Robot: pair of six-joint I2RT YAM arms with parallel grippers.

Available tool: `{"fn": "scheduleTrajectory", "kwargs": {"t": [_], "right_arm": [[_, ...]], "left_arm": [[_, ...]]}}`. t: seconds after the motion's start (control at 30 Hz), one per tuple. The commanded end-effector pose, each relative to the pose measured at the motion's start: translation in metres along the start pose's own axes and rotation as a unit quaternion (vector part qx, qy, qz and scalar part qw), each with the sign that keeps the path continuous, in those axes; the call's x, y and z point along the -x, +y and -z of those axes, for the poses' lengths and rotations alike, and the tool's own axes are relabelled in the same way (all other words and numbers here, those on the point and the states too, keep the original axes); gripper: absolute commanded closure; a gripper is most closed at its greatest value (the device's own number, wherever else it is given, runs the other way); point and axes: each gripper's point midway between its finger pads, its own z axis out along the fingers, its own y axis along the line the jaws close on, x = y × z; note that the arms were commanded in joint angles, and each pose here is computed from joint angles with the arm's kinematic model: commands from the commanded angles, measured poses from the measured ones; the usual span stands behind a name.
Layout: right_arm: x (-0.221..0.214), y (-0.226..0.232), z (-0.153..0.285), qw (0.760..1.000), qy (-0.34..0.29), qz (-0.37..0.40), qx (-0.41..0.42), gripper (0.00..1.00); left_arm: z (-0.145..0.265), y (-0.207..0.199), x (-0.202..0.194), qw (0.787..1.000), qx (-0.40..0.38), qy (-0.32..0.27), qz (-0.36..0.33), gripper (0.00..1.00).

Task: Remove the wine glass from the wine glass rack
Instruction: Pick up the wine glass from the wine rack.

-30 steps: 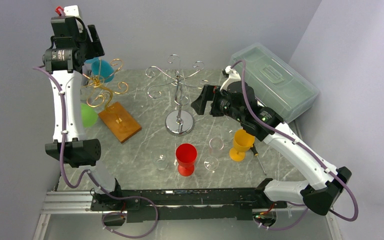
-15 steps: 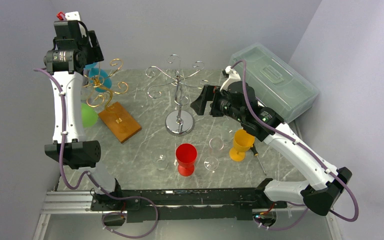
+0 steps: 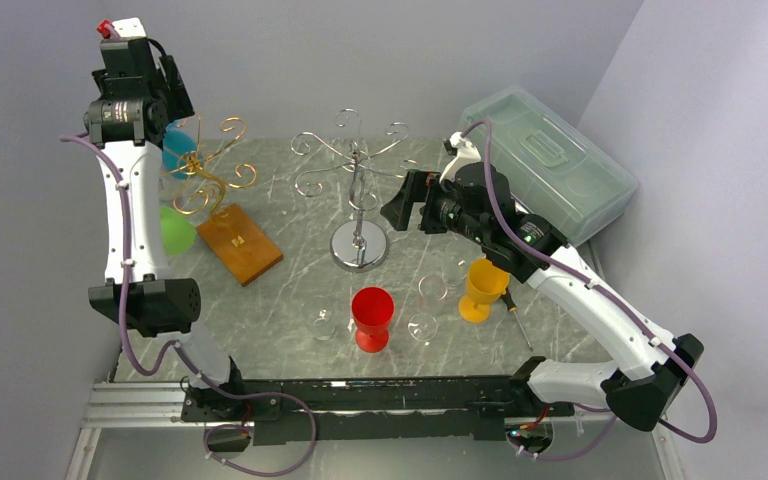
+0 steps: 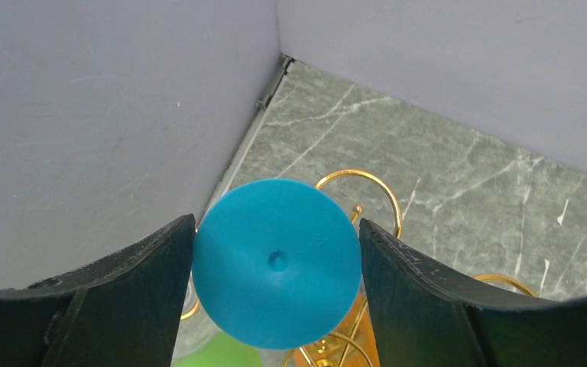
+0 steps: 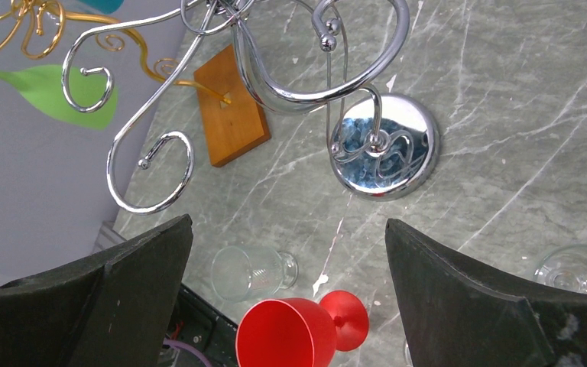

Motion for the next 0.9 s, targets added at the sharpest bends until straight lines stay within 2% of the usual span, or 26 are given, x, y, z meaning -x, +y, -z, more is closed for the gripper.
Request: {"fn": "scheduleTrajectory", "kwargs": {"t": [0.0,0.2,0.47,0.67,0.87], "right_arm": [[0.017,0.008,0.004,1.000,-0.022,0.005,0.010,0.00],[0.019,0.006,0.006,1.000,-0.026,0.009,0.002,0.00],[0.025,0.006,0.008,0.999,-0.037,0.012,-0.001,0.00],[0.033,0.006,0.015,0.999,-0.052,0.016,-0.003,0.00],[0.044,0.009,0.025,0.997,-0.075,0.020,0.001,0.00]], "left_arm": [[-0.008,0.007,0.034,0.998,0.022,-0.060,0.018,0.56],[-0.022,0.001,0.049,0.995,0.020,-0.091,0.032,0.56],[-0.027,-0.020,0.077,0.989,-0.031,-0.135,0.046,0.58],[-0.018,-0.045,0.102,0.978,-0.096,-0.173,0.066,0.59],[0.010,-0.074,0.126,0.958,-0.172,-0.210,0.096,0.59]]}}
